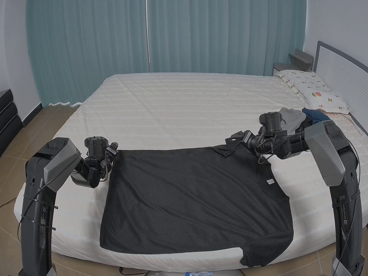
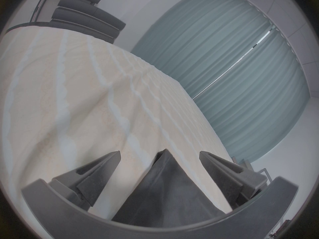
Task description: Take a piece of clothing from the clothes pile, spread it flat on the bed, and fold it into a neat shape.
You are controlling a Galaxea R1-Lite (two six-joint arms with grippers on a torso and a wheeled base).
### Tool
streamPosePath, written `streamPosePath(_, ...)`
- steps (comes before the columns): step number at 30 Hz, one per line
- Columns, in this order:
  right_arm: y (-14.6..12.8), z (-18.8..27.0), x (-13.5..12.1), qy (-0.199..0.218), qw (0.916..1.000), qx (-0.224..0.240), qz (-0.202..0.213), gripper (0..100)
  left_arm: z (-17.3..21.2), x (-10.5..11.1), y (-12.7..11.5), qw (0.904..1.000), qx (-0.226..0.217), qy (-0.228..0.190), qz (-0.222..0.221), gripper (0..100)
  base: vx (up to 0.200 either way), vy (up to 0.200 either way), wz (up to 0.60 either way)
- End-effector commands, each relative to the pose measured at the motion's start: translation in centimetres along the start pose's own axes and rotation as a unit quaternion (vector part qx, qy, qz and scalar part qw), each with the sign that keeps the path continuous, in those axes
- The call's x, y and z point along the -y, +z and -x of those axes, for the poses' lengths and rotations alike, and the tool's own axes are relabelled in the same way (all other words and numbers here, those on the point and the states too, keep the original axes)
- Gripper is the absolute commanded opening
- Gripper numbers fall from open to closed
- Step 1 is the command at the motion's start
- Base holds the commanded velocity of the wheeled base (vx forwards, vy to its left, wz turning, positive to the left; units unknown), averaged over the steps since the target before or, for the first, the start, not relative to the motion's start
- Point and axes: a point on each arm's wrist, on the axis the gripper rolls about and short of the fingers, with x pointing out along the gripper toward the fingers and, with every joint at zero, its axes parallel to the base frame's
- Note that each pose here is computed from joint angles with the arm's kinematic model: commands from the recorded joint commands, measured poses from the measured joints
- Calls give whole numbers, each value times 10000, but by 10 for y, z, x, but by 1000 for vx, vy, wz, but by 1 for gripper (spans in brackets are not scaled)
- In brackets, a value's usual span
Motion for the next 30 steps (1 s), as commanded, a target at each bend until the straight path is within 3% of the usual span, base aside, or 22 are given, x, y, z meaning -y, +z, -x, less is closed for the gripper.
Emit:
streamPosePath(1, -28, -29, -4, -86, 9993, -344, 71, 100, 16, 5, 8, 9998, -149, -54, 70, 100, 0, 0, 0)
streamPosePath(4, -35, -36, 8, -325, 9979, -567, 14, 100, 17, 6, 8, 9998, -161, -63, 67, 100, 0, 0, 0)
streamPosePath(11, -50, -49, 22, -374, 9973, -637, 19, 100, 18, 5, 8, 9998, -170, -51, 58, 100, 0, 0, 0)
streamPosePath(22, -41, -58, 14, 400, 9989, 136, 188, 100, 18, 5, 7, 9998, -174, -44, 49, 100, 0, 0, 0)
streamPosePath(30, -57, -75, 33, 668, 9968, 283, 330, 100, 18, 5, 6, 9998, -178, -38, 37, 100, 0, 0, 0)
